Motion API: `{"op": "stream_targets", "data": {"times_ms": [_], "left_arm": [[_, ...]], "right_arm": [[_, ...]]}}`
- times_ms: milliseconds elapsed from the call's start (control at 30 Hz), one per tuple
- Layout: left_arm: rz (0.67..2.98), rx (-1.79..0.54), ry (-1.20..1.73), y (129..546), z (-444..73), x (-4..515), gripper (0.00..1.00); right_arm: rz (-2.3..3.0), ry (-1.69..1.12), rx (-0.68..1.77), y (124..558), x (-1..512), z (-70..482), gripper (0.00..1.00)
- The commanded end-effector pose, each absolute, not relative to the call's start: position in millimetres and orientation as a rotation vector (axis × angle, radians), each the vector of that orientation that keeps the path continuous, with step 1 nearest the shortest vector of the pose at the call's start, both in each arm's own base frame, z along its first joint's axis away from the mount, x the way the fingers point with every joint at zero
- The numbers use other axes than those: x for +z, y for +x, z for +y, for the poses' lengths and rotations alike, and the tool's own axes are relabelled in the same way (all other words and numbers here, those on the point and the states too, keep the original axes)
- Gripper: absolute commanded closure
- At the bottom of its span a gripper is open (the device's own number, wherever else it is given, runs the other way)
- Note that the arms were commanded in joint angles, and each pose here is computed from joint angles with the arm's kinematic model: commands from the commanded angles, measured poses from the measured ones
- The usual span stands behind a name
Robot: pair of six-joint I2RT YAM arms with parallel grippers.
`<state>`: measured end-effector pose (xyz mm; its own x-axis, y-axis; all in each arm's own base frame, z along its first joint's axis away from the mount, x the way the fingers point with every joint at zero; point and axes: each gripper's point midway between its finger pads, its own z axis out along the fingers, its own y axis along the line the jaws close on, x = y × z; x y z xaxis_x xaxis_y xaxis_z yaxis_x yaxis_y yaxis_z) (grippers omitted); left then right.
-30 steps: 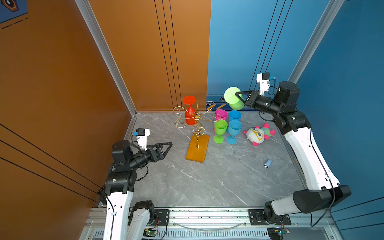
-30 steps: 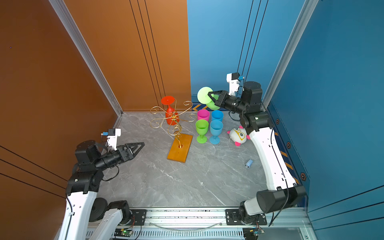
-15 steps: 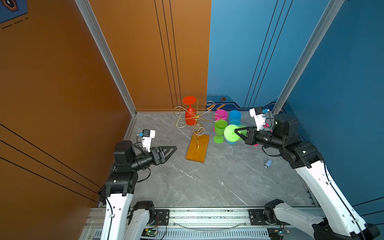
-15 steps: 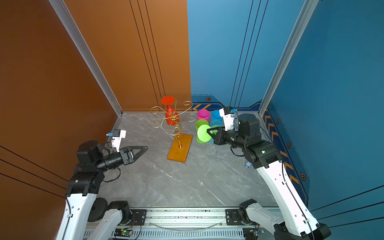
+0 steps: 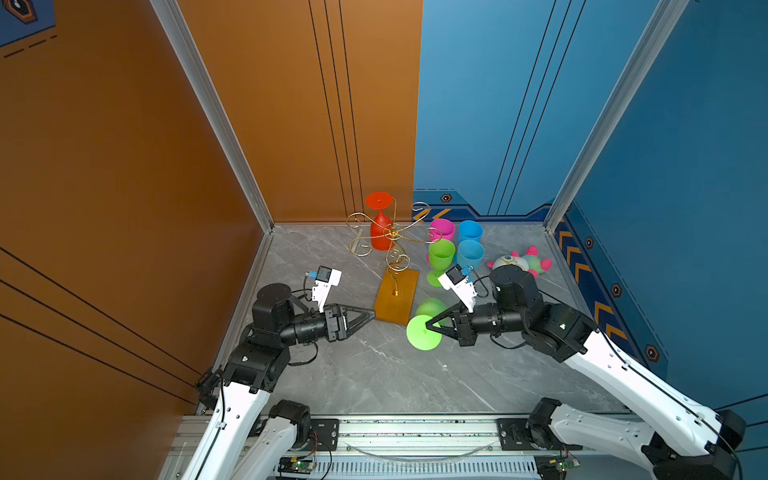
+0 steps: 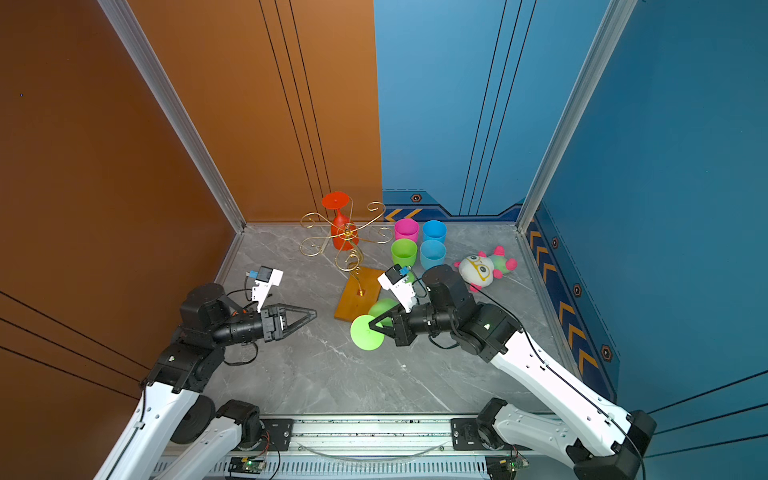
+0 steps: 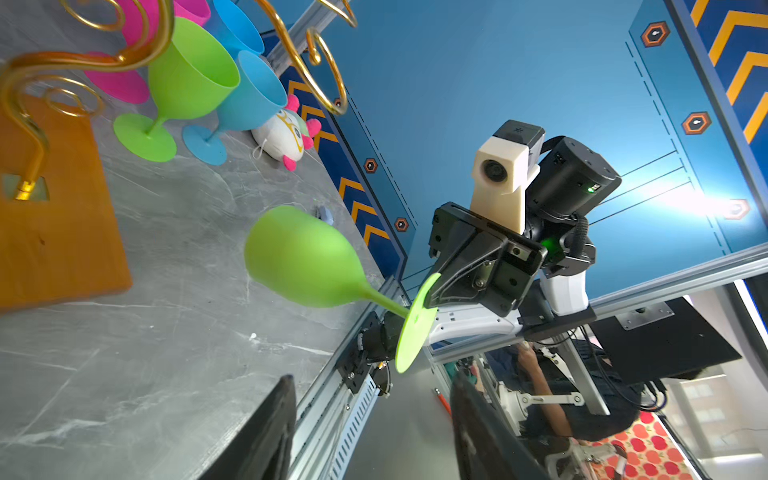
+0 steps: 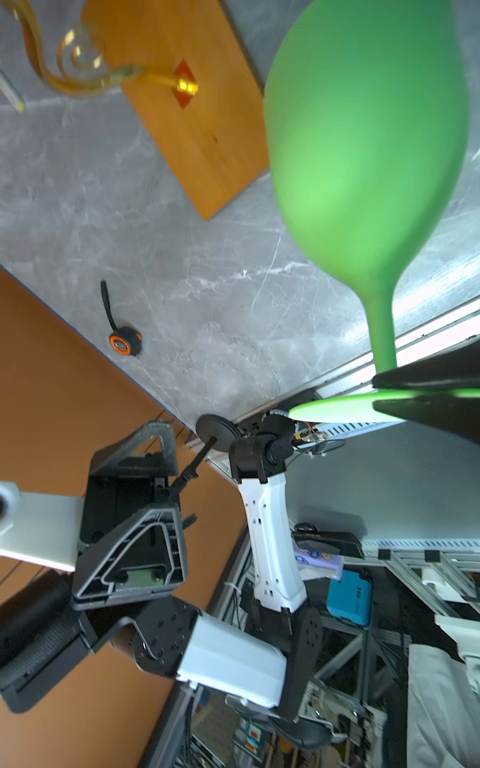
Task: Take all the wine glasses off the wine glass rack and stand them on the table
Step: 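Carry the green glass toward the left gripper while the left reaches in, then close the left gripper on the glass foot while the right holds it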
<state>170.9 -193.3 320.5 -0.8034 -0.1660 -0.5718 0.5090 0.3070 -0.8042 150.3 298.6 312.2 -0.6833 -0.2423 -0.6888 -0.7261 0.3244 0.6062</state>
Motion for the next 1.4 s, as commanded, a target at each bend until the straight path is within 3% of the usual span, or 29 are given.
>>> {"op": "stream_targets", "data": {"times_ms": [0, 433, 1100, 1133, 1367], "left_arm": [[1.947, -1.582, 0.376, 161, -203, 329, 0.44], [1.950, -1.627, 0.608, 129, -229, 313, 0.50], [1.930, -1.614, 0.629, 130, -234, 316, 0.95], [1.928, -1.616, 0.631, 129, -234, 316, 0.96], [1.927, -1.622, 0.637, 127, -234, 315, 1.00]], "right_arm": [[2.001, -0.902, 1.433, 147, 328, 320, 1.00], [1.930, -0.901, 1.574, 156, 338, 348, 1.00], [1.975, -0.846, 1.600, 165, 325, 341, 1.00], [1.976, -0.842, 1.600, 165, 325, 341, 0.99], [1.967, -0.838, 1.605, 161, 331, 332, 0.68]]}}
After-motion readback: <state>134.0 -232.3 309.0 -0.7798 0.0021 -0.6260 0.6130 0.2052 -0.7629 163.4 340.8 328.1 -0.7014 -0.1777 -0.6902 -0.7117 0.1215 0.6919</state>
